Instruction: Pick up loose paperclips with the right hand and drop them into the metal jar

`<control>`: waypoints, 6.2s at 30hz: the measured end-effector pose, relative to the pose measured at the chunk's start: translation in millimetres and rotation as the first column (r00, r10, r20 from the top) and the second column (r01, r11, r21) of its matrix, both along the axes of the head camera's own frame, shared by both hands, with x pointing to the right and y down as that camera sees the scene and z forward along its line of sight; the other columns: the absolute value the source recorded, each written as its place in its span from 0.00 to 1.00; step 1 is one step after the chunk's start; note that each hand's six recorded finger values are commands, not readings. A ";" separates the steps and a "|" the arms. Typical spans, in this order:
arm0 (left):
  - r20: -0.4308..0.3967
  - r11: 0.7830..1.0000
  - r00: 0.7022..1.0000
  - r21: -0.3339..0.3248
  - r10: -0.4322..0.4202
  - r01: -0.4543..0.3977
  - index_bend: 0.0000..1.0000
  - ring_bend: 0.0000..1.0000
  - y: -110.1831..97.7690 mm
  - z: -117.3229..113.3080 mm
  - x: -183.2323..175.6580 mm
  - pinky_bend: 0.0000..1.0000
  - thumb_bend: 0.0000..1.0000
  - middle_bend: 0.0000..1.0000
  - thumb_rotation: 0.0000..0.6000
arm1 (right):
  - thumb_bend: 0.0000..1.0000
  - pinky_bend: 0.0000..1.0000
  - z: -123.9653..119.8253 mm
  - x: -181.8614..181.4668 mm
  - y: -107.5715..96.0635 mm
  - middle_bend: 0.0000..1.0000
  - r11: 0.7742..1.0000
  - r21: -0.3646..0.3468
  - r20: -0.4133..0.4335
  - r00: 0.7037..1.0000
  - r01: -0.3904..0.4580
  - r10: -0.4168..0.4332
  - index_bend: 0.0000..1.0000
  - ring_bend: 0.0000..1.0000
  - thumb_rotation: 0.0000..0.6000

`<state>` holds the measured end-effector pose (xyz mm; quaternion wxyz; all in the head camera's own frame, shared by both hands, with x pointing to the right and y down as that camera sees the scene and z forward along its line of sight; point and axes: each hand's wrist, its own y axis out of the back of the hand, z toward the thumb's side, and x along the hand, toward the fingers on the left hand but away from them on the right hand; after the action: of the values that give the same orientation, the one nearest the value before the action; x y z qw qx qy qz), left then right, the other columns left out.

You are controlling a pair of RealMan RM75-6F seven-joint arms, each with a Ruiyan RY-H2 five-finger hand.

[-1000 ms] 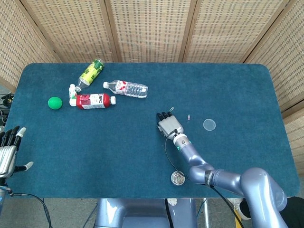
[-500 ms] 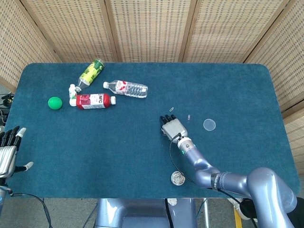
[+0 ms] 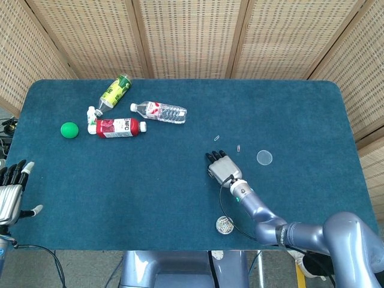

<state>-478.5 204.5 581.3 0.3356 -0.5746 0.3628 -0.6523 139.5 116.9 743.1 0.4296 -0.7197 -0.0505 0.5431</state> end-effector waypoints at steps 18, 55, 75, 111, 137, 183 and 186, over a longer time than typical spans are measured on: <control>-0.007 1.000 1.000 0.001 0.005 -0.005 0.00 0.00 0.5 -1.0 1.4 0.00 0.00 0.00 1.00 | 1.00 0.10 -19.9 -16.8 27.3 0.03 0.995 -0.013 0.087 0.991 0.099 -0.098 0.44 0.00 1.00; 0.004 1.000 1.000 -0.009 -0.009 0.009 0.00 0.00 -0.8 2.5 -3.2 0.00 0.00 0.00 1.00 | 0.21 0.10 -5.6 -26.9 -10.3 0.03 0.999 0.044 0.201 0.980 -0.019 0.009 0.50 0.00 1.00; 0.005 1.000 1.000 -0.010 -0.004 0.004 0.00 0.00 -0.4 2.9 -2.3 0.00 0.00 0.00 1.00 | 0.28 0.11 0.6 -17.6 -6.3 0.03 0.999 0.040 0.147 0.989 0.006 -0.012 0.50 0.00 1.00; 0.006 1.000 1.000 -0.019 -0.005 0.005 0.00 0.00 -0.3 5.9 -2.5 0.00 0.00 0.00 1.00 | 0.63 0.11 14.9 -22.3 -2.1 0.03 0.999 0.028 0.096 0.995 0.030 -0.033 0.59 0.00 1.00; 0.004 1.000 1.000 -0.017 -0.001 0.001 0.00 0.00 -0.2 5.3 -1.6 0.00 0.00 0.00 1.00 | 0.80 0.11 8.9 -24.3 -6.9 0.03 0.999 0.040 0.116 0.993 0.009 -0.014 0.63 0.00 1.00; -0.028 0.999 0.999 0.010 0.037 -0.037 0.00 0.00 3.9 -6.3 9.6 0.00 0.00 0.00 1.00 | 0.82 0.11 -97.4 40.0 89.5 0.04 0.978 0.041 0.244 0.947 0.206 -0.210 0.63 0.00 1.00; -0.031 0.999 0.999 0.014 0.037 -0.036 0.00 0.00 3.8 -7.8 9.6 0.00 0.00 0.00 1.00 | 0.82 0.11 -98.8 39.8 95.7 0.04 0.976 0.037 0.251 0.944 0.212 -0.215 0.63 0.00 1.00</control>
<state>-468.9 208.3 573.5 0.3457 -0.5890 0.3618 -0.6346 179.3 212.6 644.3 0.4792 -0.7824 -0.0293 0.3966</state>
